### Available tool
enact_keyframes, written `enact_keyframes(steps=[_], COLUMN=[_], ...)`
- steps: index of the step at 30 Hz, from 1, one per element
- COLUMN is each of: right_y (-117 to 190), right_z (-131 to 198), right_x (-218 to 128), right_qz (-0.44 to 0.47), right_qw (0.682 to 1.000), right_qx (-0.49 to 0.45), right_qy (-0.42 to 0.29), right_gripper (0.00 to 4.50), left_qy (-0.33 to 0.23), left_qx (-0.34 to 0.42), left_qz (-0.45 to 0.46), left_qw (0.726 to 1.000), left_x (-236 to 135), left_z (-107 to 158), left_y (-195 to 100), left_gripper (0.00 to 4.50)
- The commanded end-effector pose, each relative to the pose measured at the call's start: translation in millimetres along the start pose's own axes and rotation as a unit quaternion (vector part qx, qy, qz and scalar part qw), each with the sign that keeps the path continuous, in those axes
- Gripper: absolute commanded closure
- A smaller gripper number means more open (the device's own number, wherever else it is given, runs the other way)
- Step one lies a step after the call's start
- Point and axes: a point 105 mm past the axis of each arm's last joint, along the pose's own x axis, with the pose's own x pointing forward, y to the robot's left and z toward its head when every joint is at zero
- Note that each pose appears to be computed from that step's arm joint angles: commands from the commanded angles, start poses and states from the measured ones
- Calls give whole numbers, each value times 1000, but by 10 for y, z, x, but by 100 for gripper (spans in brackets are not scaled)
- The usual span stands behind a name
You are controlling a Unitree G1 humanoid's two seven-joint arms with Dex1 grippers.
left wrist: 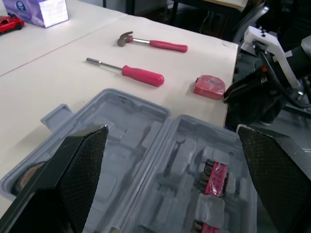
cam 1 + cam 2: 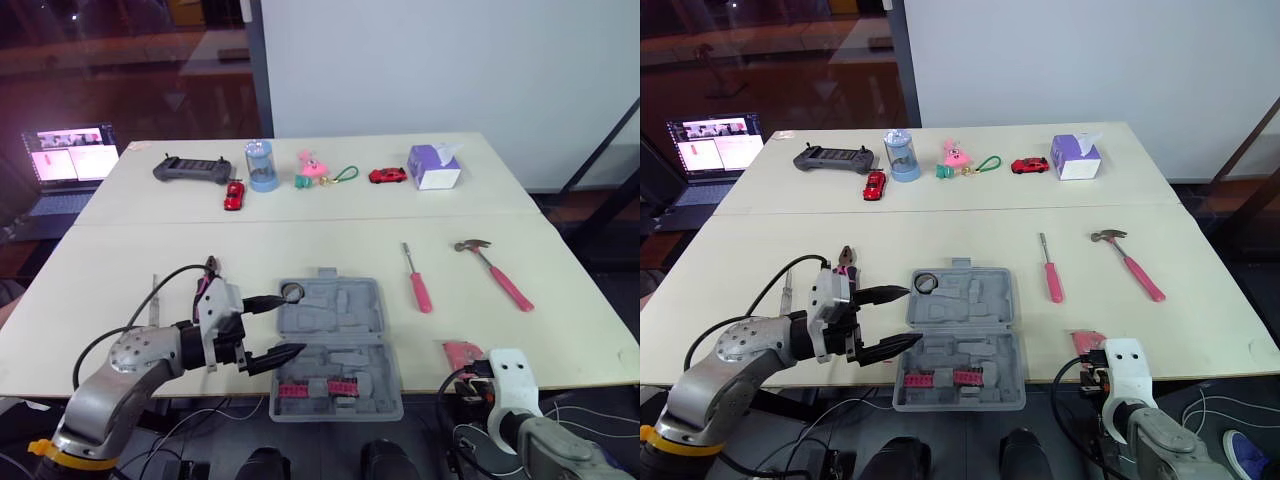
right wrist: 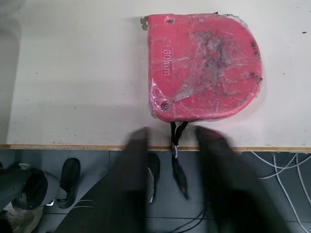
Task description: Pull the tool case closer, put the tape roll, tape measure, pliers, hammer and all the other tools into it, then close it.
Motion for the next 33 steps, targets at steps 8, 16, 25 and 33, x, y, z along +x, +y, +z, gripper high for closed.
enact_keyframes(steps=[8, 16, 25, 33], right_y=[-134, -85, -348, -393], right_z=[406, 779, 897, 823], right_x=[-349, -292, 108, 312], right_qz=[79, 275, 322, 346], right_qw=[992, 908, 801, 771], right_qx=[-91, -317, -504, -533], right_qy=[-22, -5, 35, 43], right_gripper=[1, 1, 1, 1], left_qy=[15, 32, 59, 50], left_qx=[6, 11, 26, 31], left_qz=[-1, -14, -29, -11], left_qw=[1000, 999, 997, 998], left_x=[-140, -286, -390, -358], left_z=[-54, -176, -256, -235], left_y=[-81, -171, -251, -251], left_gripper=[0, 0, 0, 0])
